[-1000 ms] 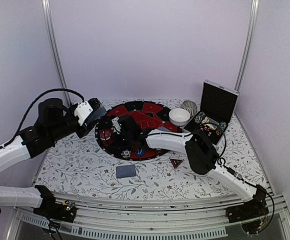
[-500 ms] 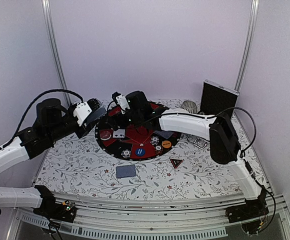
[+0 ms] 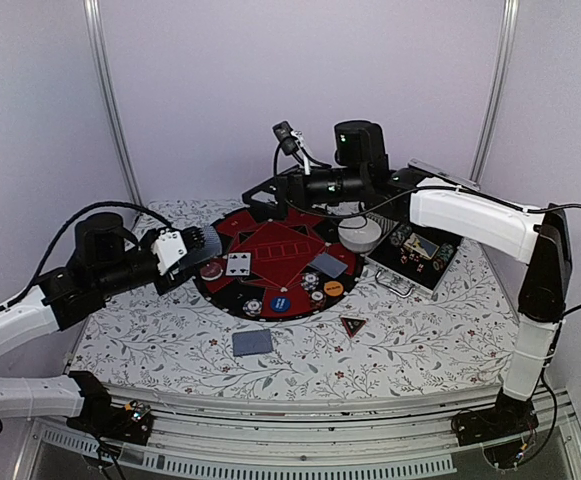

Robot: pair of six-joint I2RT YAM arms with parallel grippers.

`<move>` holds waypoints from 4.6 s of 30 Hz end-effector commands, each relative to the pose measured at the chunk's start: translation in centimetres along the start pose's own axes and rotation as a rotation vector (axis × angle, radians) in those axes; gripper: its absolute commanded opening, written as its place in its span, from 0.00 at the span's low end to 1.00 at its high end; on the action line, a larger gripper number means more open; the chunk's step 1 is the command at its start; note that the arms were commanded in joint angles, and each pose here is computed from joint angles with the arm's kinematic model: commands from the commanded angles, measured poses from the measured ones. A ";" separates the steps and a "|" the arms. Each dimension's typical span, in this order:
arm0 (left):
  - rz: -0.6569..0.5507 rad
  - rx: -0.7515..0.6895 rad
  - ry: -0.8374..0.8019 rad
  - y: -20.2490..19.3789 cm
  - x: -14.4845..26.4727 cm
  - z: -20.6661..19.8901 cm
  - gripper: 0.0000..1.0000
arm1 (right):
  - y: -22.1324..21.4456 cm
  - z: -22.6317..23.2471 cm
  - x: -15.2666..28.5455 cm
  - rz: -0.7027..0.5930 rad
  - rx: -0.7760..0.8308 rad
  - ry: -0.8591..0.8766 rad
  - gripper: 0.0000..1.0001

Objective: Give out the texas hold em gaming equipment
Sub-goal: Pick up the poker card from the face-down deck piles, then flop the poker card in the community card area.

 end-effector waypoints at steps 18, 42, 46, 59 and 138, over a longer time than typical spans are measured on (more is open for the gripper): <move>-0.050 -0.086 -0.044 0.6 -0.7 -2.2 0.52 | -7.0 3.4 -7.8 0.250 -0.205 0.205 0.99; -0.055 -0.091 -0.006 0.4 -0.6 -2.0 0.52 | -6.3 2.1 -5.7 0.247 -0.164 -0.073 0.93; -0.057 -0.091 -0.003 0.3 -0.6 -2.1 0.52 | -5.9 3.3 -6.1 0.271 -0.178 0.048 0.84; -0.055 -0.091 0.018 0.0 -0.5 -1.9 0.52 | -4.5 4.0 -5.2 0.237 -0.192 0.025 0.50; 0.061 -0.015 0.153 -0.7 -0.5 1.2 0.56 | 2.8 -3.6 3.1 -0.139 0.276 -0.696 0.01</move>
Point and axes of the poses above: each gripper's point midway between its finger pads, its own x axis back along the fingers, its own z axis along the line the jaws close on, y = z × x, the point moved 7 cm from there along x, back along the fingers, and after that the axes turned 6 degrees about -x, right-handed, at the moved point
